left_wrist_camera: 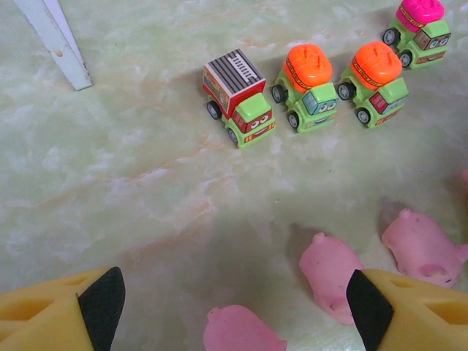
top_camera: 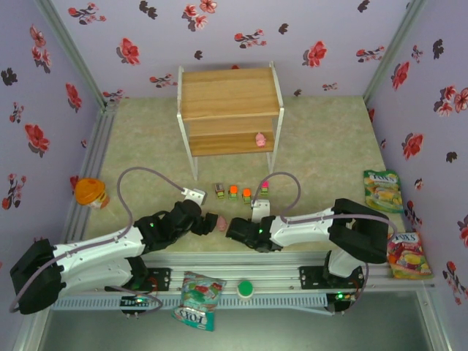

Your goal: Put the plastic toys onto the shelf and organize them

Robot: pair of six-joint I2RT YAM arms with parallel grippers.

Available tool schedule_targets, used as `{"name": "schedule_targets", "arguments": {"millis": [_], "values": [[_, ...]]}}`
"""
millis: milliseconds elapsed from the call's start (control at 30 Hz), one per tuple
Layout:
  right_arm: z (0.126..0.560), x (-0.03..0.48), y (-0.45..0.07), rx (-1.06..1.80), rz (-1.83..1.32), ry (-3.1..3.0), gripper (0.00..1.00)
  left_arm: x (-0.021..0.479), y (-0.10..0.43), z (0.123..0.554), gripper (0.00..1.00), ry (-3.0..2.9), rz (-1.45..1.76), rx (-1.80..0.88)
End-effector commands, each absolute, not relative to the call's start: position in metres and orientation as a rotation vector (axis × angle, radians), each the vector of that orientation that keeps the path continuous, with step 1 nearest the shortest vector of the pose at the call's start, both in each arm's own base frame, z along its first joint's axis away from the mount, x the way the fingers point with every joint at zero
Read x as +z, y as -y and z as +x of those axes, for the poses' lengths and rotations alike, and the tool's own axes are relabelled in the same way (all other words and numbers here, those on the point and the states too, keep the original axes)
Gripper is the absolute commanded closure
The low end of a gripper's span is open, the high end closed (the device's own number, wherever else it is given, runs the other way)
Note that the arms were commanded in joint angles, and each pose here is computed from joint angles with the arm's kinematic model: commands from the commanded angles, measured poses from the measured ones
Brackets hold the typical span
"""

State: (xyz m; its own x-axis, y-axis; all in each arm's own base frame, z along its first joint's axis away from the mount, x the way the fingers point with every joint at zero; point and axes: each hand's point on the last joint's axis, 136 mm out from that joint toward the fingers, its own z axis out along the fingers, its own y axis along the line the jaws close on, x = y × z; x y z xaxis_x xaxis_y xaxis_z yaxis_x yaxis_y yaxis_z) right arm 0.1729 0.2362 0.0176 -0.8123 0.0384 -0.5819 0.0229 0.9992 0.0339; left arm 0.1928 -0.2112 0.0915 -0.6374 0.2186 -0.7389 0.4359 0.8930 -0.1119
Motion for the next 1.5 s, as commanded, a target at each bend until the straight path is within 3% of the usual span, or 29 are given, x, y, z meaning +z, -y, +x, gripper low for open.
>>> {"name": "schedule_targets", "arguments": {"millis": [0,1467], "values": [[0.178,0.029,-0.226,-0.029,0.028,-2.475,0.75,0.098,0.215,0.196,0.16,-2.252,0.467,-0.357],[0.275,0.175,-0.241,0.066,0.012,-2.265,0.76,0.102,0.243,0.188,0.16,-2.240,0.576,-0.496]]}}
